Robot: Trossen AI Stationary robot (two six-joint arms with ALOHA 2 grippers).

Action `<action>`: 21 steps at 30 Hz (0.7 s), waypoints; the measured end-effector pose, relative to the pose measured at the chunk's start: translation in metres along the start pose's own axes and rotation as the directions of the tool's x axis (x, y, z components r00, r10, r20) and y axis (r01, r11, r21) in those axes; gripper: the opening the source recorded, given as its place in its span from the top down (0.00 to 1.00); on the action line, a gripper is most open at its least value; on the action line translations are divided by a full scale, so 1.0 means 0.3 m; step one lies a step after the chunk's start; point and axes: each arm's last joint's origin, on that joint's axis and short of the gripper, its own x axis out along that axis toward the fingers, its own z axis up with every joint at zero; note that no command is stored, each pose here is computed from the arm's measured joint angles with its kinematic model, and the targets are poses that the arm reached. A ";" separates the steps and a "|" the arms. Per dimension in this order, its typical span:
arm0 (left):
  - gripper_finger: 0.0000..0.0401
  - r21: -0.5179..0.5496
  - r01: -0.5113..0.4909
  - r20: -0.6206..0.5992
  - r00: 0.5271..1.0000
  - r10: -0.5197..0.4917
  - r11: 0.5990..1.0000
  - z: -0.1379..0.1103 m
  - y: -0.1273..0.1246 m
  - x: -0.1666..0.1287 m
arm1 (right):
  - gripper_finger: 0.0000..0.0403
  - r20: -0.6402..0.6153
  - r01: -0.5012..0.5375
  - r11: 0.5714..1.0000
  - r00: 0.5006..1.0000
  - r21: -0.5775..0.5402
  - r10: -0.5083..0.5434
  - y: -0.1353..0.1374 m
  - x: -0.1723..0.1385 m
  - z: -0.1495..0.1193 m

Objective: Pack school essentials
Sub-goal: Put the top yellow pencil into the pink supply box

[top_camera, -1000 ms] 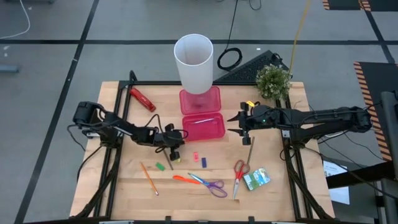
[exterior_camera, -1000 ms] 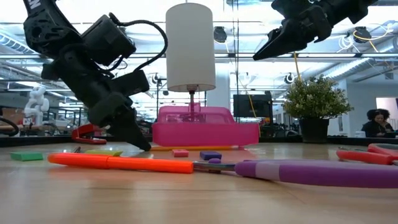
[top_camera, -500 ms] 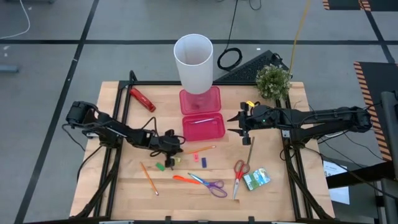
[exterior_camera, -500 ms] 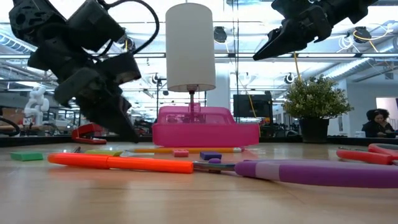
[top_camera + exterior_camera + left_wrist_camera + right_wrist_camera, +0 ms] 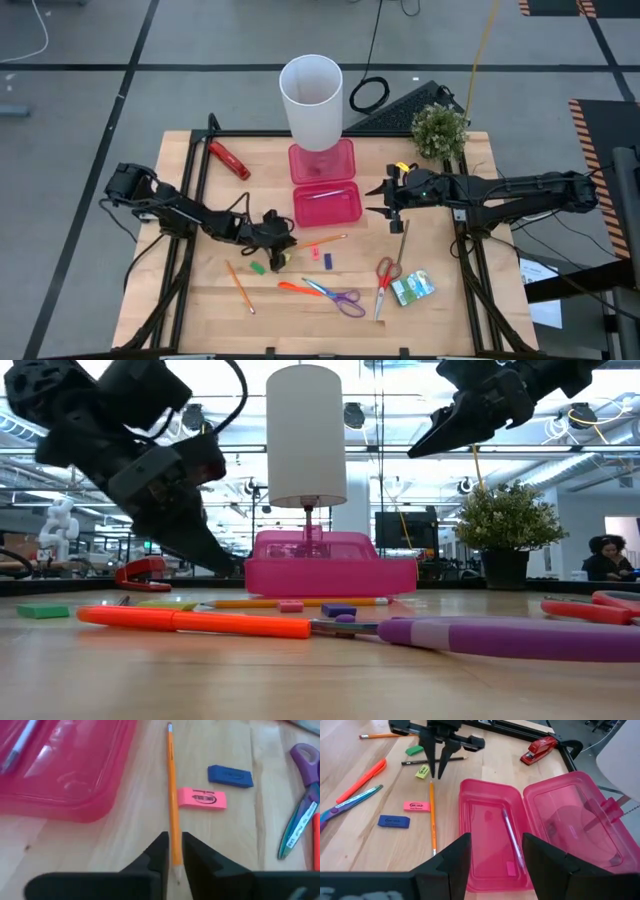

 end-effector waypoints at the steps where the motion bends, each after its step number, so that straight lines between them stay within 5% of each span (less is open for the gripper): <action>1: 0.82 0.006 -0.008 0.013 1.000 0.008 1.000 -0.006 -0.011 0.004 | 0.58 -0.001 0.000 1.000 1.000 0.000 0.000 0.000 0.000 0.000; 7: 0.70 0.070 -0.076 0.045 0.996 0.073 0.995 -0.012 -0.076 0.044 | 0.58 -0.001 0.000 1.000 1.000 -0.002 0.000 0.000 0.000 0.000; 14: 0.69 0.101 -0.174 -0.051 0.982 0.180 0.980 -0.025 -0.090 0.129 | 0.58 -0.001 0.000 1.000 1.000 -0.002 0.000 0.000 0.000 0.000; 21: 0.83 0.088 -0.188 -0.073 0.978 0.194 0.978 -0.043 -0.090 0.167 | 0.58 -0.006 -0.001 1.000 1.000 -0.006 0.001 0.000 0.000 -0.002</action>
